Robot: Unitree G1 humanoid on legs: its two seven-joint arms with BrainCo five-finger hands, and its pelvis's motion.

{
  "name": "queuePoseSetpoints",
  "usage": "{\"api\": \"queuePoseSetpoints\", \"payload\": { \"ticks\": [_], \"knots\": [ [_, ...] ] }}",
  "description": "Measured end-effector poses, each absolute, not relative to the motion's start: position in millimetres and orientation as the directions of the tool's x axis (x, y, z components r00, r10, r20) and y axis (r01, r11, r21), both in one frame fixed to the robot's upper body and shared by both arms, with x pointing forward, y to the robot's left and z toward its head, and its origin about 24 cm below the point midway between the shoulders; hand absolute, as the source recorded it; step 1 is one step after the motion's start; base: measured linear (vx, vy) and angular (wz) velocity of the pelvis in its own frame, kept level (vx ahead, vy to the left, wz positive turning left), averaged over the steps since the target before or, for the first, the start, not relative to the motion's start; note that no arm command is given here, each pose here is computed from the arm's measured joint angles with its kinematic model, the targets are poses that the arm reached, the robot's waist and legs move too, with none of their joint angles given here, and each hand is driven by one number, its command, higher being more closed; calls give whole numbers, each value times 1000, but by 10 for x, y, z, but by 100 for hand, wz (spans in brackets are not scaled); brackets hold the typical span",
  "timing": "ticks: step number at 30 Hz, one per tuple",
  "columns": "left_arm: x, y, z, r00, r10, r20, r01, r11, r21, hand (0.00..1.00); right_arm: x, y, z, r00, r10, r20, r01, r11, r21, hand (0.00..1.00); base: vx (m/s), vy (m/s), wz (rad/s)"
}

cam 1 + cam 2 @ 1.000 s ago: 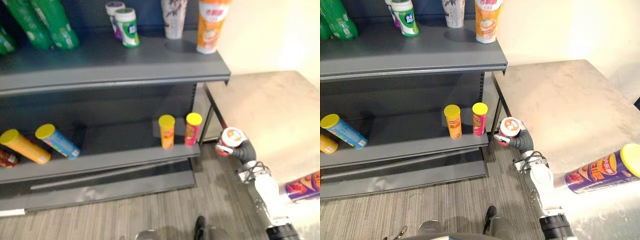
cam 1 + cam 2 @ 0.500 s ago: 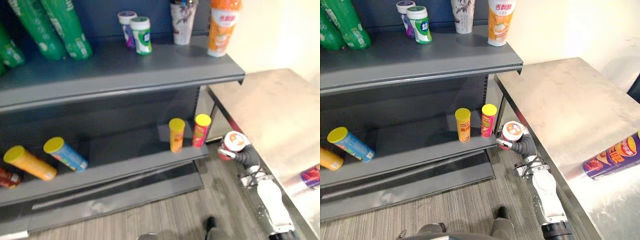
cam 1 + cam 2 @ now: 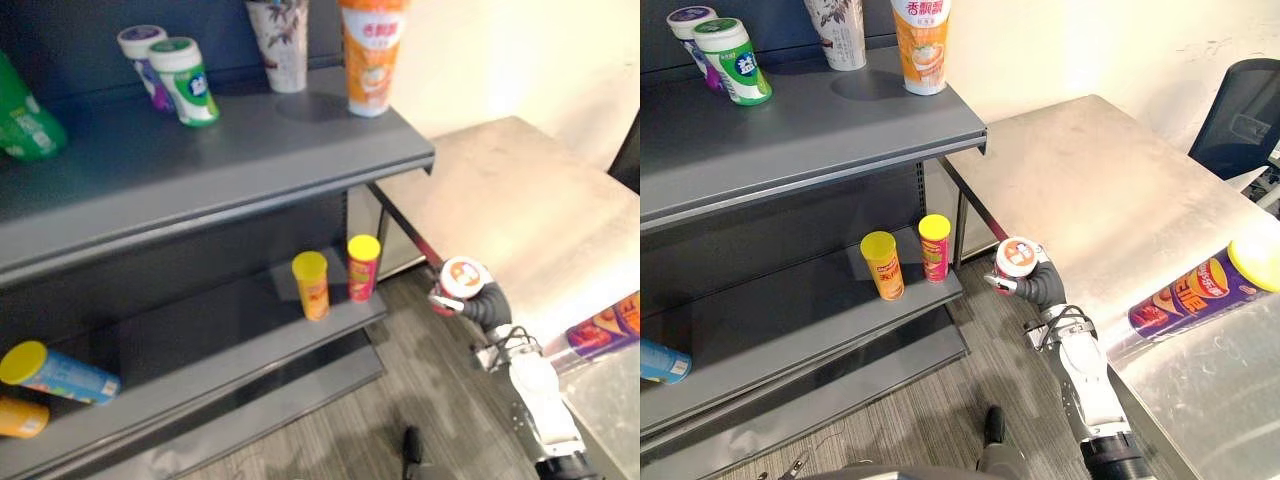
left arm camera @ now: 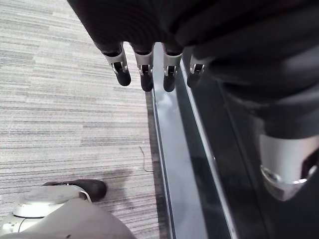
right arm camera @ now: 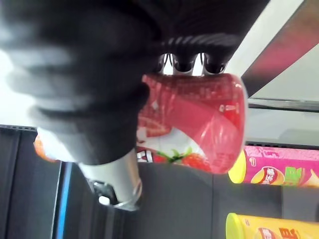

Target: Put the gum and the chips on the shelf.

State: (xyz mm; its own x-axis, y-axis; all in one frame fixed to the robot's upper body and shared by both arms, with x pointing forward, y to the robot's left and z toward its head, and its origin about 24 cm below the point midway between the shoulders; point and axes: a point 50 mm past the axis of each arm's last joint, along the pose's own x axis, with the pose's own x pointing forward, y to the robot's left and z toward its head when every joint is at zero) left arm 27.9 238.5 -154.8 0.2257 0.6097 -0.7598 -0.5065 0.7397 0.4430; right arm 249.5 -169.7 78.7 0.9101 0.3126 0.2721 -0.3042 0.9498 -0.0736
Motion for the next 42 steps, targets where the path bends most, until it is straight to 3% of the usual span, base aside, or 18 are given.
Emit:
{"api": "queuePoseSetpoints", "payload": {
  "ticks": [11,24,29,35,42],
  "knots": [
    [359,2384,-1543,247,606,-756,-510,745,430,0,2581,-1290,842,775,596,211,-583,803,-125,100,-38,-48,0],
    [553,2284,-1546,305,572,-761,-514,772,374,0,2583,-203,981,429,891,147,-877,450,-166,100,21,0,15],
    [550,2289,-1544,303,576,-759,-515,769,378,0,2390,165,905,323,936,136,-935,338,-108,100,-18,-10,20],
    [525,2289,-1545,285,592,-754,-525,754,394,0,2300,418,945,311,936,166,-949,316,0,100,-22,-17,14],
    [518,2257,-1550,276,596,-754,-529,749,399,0,2083,767,1069,191,965,181,-981,184,54,100,17,-4,7]
  ]
}}
